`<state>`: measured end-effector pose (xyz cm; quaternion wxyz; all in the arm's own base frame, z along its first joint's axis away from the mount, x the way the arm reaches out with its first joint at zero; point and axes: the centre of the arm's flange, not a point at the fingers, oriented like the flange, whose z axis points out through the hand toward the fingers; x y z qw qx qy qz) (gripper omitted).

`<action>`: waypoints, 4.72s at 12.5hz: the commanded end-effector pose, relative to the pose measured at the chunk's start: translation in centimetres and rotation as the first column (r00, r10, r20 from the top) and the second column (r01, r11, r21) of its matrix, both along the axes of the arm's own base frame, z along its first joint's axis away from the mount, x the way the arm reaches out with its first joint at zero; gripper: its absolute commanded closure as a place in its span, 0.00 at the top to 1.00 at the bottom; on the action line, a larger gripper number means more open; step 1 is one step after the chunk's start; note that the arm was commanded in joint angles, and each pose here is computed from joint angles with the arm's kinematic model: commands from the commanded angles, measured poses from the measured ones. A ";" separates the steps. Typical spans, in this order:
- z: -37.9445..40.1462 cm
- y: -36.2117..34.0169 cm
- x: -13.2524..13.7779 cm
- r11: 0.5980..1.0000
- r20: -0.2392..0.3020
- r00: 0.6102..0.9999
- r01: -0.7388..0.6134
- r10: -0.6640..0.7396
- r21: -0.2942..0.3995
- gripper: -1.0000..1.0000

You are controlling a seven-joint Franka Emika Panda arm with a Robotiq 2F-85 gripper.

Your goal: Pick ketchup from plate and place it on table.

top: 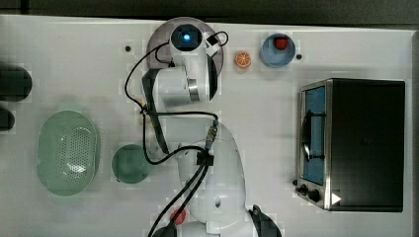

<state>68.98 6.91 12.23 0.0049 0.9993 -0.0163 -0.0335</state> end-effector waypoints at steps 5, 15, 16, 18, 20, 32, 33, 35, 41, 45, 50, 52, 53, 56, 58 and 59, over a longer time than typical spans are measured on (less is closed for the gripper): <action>3.5 -0.3 2.7 1.000 0.116 0.993 -0.029 0.028 0.005 0.84; 11.0 -0.9 4.8 0.999 0.205 0.979 0.009 -0.015 0.031 0.59; 13.3 -1.3 4.7 0.998 0.194 0.980 0.033 -0.042 0.048 0.59; 18.4 -2.1 4.1 0.994 0.164 0.983 0.076 -0.088 0.080 0.59; 24.0 -3.4 3.5 0.993 0.194 0.976 0.090 -0.102 0.074 0.59; 28.8 -10.3 -13.8 0.979 0.065 0.977 0.204 -0.202 -0.025 0.59; 27.9 -10.6 -14.8 0.977 0.061 0.976 0.210 -0.208 -0.028 0.59; 25.2 -11.0 -16.2 0.975 0.067 0.974 0.219 -0.217 -0.024 0.59; 14.8 -10.6 -19.4 0.976 0.009 0.976 0.216 -0.216 -0.012 0.59; 9.4 -10.3 -19.5 0.977 -0.030 0.977 0.212 -0.212 0.000 0.71; 12.6 -10.0 -18.4 0.978 0.050 0.977 0.209 -0.209 0.006 1.00; 17.3 -10.1 -17.4 0.967 0.133 0.959 0.253 -0.252 0.011 1.00; 20.2 -10.1 -17.0 0.956 0.175 0.940 0.294 -0.292 0.017 1.00; 28.6 -10.2 -16.8 0.858 0.192 0.839 0.513 -0.509 0.031 1.00; 33.7 -10.0 -17.5 0.784 0.146 0.775 0.621 -0.614 0.002 1.00; 36.3 -9.9 -17.8 0.771 0.124 0.766 0.637 -0.630 -0.018 1.00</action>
